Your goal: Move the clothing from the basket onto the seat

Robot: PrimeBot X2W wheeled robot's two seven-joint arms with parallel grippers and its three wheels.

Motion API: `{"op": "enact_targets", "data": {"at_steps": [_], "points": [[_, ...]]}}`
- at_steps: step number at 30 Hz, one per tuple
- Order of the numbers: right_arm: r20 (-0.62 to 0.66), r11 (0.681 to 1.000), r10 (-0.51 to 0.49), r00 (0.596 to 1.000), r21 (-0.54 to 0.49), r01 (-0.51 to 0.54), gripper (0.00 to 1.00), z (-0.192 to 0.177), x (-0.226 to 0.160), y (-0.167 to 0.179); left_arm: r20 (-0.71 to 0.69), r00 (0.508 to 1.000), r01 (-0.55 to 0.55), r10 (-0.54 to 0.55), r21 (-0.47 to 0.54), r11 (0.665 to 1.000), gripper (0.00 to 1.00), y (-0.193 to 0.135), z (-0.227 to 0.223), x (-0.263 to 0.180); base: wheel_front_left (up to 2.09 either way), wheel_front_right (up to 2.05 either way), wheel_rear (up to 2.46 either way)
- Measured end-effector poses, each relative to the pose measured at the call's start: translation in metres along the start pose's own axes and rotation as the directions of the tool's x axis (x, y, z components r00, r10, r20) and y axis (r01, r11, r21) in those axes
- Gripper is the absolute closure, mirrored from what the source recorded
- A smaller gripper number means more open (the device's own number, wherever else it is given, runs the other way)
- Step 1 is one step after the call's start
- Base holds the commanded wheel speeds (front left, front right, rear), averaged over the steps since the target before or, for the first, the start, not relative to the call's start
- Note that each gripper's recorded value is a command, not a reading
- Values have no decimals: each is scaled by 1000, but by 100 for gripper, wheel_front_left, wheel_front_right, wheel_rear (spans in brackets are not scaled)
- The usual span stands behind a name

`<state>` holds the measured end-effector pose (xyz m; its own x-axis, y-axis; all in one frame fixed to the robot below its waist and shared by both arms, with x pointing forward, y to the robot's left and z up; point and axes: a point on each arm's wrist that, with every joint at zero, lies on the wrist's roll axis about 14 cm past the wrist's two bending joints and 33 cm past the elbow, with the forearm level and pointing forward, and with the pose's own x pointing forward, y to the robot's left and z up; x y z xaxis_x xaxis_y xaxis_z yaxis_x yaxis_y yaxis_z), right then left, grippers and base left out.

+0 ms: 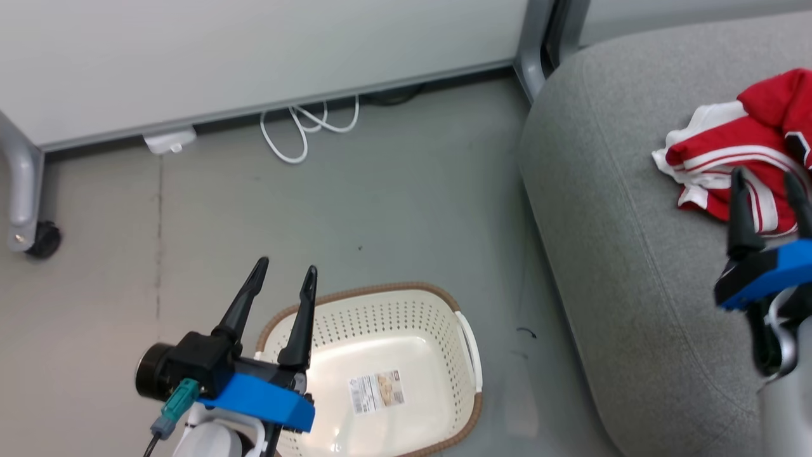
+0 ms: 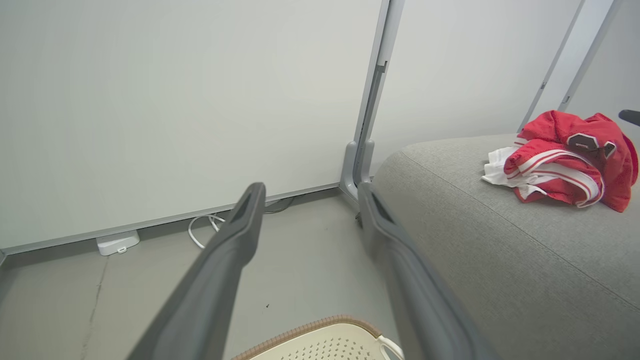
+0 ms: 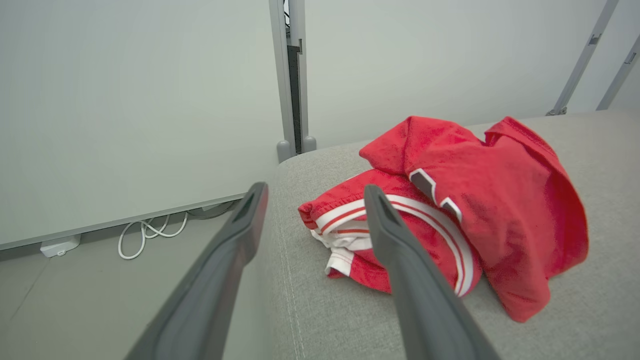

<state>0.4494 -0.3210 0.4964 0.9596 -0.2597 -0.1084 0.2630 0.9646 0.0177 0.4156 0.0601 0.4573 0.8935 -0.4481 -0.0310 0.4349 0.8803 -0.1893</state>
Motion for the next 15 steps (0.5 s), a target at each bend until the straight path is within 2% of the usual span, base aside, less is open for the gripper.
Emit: {"op": "enact_targets", "data": {"at_steps": [15], "points": [[108, 970, 240, 965, 15, -243, 0, 8, -70, 90, 33, 985, -171, 171, -1, 985, 0, 28, 14, -52, 0, 0, 0]]}}
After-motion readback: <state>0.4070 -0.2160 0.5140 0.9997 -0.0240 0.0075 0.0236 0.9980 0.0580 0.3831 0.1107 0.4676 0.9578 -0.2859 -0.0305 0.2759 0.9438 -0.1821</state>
